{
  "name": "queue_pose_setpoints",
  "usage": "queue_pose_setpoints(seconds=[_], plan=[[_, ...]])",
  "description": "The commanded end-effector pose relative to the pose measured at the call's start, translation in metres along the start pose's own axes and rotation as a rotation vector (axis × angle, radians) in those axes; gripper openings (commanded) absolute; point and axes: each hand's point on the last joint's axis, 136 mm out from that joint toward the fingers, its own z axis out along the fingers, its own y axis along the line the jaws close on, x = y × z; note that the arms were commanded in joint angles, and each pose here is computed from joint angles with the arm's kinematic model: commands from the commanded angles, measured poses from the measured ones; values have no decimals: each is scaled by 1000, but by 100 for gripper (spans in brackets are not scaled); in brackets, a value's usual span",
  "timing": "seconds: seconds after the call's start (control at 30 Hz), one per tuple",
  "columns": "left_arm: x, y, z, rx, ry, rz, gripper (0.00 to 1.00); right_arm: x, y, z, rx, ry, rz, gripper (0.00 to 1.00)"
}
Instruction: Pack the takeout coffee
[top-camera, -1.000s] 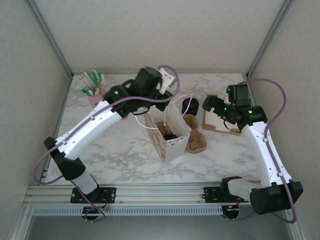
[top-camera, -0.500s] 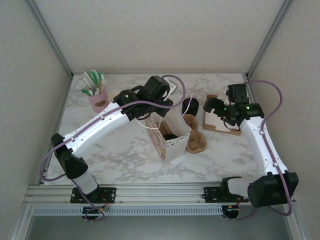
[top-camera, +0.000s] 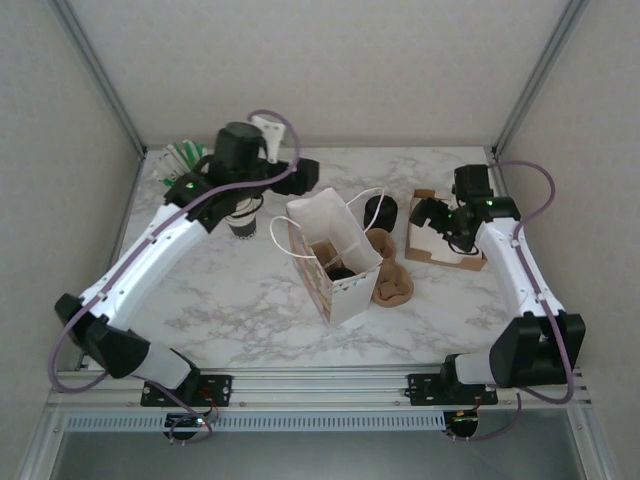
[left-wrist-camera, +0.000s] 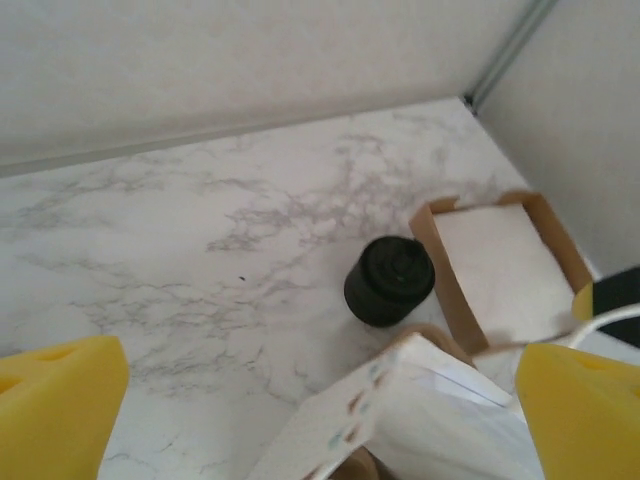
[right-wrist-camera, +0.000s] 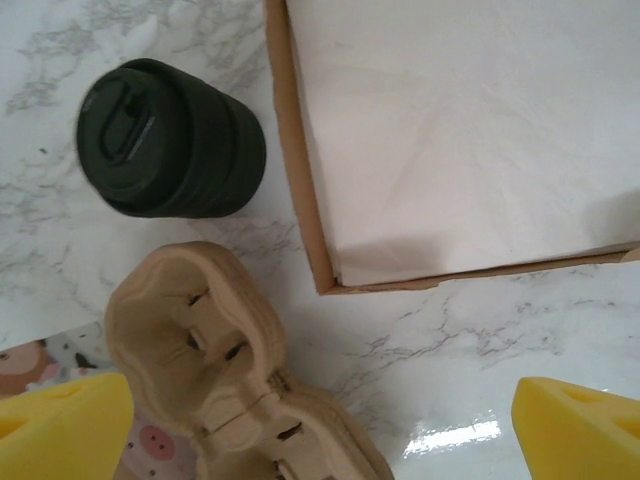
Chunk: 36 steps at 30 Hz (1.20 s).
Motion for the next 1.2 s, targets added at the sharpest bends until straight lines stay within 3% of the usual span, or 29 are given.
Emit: queue_pose_setpoints(seconds=[0.0, 0.27, 0.4, 0.93, 1.17], plan=[[-7, 9, -8, 88, -65, -155, 100, -10, -6, 4, 40, 12, -14, 93], [25, 61, -3, 69, -38, -306, 100, -30, -20, 39, 124, 93, -27, 79], [37, 71, 4, 70, -10, -319, 100, -39, -30, 56, 159, 131, -30, 73], [50, 92, 55, 31, 36, -365, 100, -58, -63, 121, 233, 280, -37, 71], [63, 95, 72, 26, 63, -376, 100, -39, -78, 162, 271, 406, -39, 72]])
